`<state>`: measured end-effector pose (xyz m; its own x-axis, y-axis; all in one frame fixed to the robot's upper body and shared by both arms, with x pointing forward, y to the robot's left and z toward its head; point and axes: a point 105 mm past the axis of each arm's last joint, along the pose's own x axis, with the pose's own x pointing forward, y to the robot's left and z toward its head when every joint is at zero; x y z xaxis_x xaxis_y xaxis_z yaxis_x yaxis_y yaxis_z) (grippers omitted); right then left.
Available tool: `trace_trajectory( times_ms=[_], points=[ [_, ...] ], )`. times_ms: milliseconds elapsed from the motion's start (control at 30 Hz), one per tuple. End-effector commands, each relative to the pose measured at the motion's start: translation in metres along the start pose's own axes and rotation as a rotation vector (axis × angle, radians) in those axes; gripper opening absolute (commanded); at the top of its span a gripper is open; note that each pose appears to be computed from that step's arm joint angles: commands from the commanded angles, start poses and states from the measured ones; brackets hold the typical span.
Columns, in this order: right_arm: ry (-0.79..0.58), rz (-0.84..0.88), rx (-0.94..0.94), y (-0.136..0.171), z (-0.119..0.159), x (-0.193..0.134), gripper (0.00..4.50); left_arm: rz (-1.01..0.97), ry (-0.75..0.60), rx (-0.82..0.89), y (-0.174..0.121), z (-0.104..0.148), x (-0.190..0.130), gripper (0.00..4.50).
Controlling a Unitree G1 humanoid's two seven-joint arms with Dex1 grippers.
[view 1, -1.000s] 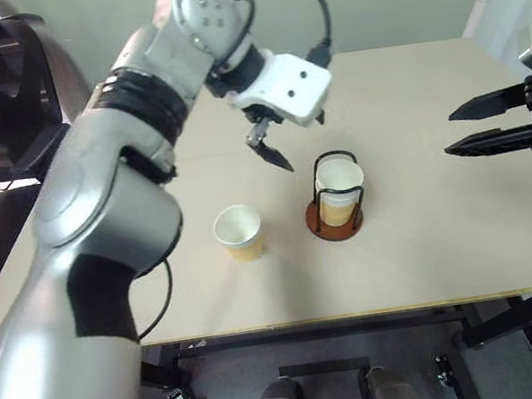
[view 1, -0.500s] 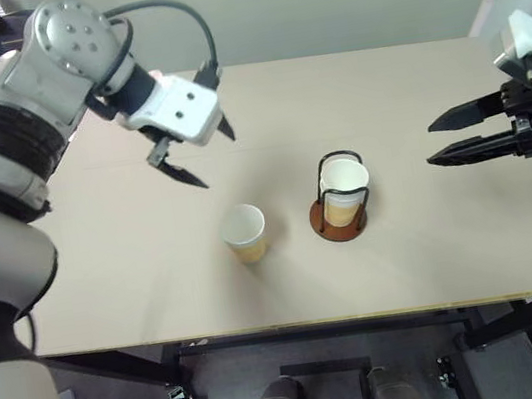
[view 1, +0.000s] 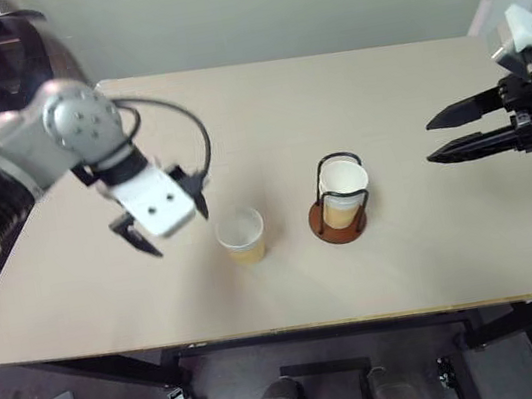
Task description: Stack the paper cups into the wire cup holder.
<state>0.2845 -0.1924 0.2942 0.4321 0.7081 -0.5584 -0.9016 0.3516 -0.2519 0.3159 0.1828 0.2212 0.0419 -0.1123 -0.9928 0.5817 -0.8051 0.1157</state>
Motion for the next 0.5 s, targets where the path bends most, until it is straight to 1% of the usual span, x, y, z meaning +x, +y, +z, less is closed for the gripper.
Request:
trace_trajectory(
  times_ms=[33, 167, 300, 400, 500],
  points=[
    [-0.016, -0.023, -0.056, 0.0, 0.011, -0.008, 2.7, 0.024, 0.055, 0.053, 0.008, -0.003, -0.013, 4.47],
    [-0.057, -0.005, -0.083, 0.005, 0.02, -0.007, 2.7, 0.04, 0.057, 0.076, 0.019, -0.004, -0.01, 4.47],
    [-0.172, 0.071, -0.09, 0.02, 0.044, -0.013, 2.7, 0.05, 0.056, 0.082, 0.026, -0.006, -0.006, 4.47],
    [-0.259, 0.09, -0.096, 0.025, 0.059, -0.018, 2.7, 0.056, 0.047, 0.085, 0.029, -0.004, -0.006, 4.47],
    [-0.298, 0.09, -0.095, 0.026, 0.064, -0.021, 2.7, 0.056, 0.04, 0.09, 0.03, -0.002, -0.005, 4.47]
  ],
)
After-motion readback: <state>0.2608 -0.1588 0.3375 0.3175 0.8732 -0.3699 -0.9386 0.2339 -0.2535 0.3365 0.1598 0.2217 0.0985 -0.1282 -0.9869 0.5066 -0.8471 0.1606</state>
